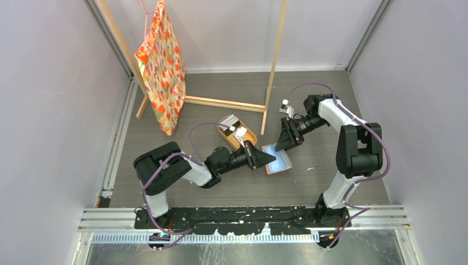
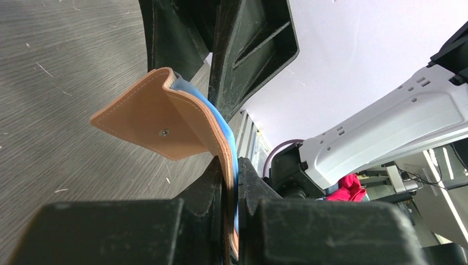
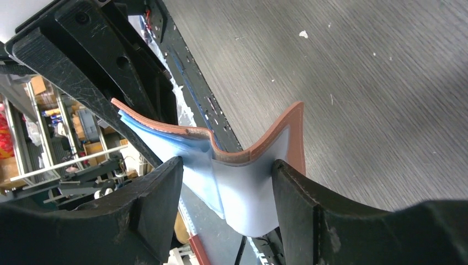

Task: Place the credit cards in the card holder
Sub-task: Open the card holder at the center of the board, then pick up the credit card from the storage box.

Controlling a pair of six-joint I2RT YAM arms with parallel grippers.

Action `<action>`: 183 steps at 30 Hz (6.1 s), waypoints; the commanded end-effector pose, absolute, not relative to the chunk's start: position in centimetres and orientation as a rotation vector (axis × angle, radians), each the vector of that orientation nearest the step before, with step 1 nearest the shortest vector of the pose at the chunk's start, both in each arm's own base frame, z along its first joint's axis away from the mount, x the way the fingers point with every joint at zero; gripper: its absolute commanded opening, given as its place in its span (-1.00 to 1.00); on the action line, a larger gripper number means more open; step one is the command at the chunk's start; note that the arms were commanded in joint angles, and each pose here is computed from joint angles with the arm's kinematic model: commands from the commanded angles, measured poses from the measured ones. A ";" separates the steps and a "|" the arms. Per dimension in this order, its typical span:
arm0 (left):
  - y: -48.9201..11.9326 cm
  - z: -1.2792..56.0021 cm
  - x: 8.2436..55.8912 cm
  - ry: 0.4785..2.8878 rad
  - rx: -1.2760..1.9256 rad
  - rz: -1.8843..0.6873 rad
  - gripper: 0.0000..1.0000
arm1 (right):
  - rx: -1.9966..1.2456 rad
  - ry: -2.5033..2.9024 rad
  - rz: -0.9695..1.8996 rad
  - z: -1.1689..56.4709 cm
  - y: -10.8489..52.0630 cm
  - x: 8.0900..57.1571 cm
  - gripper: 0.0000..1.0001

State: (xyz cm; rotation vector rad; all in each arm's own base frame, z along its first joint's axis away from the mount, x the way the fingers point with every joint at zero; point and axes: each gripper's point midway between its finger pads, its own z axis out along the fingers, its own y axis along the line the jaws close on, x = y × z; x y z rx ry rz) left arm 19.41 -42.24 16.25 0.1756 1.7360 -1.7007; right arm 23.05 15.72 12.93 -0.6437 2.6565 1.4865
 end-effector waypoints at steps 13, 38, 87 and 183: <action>-41.3 20.2 22.0 1.518 0.145 -1.603 -0.99 | -0.521 2.537 1.689 16.5 16.2 22.9 0.40; -40.7 12.1 21.4 1.830 0.113 -1.604 -0.99 | -0.538 2.634 1.259 13.7 14.1 24.8 0.61; -25.3 19.9 24.7 2.070 0.825 -0.332 0.99 | -0.978 1.966 0.917 25.5 14.4 24.6 1.00; -26.0 11.6 41.3 2.039 1.025 0.341 0.10 | -0.782 2.327 0.838 16.4 10.4 28.3 1.00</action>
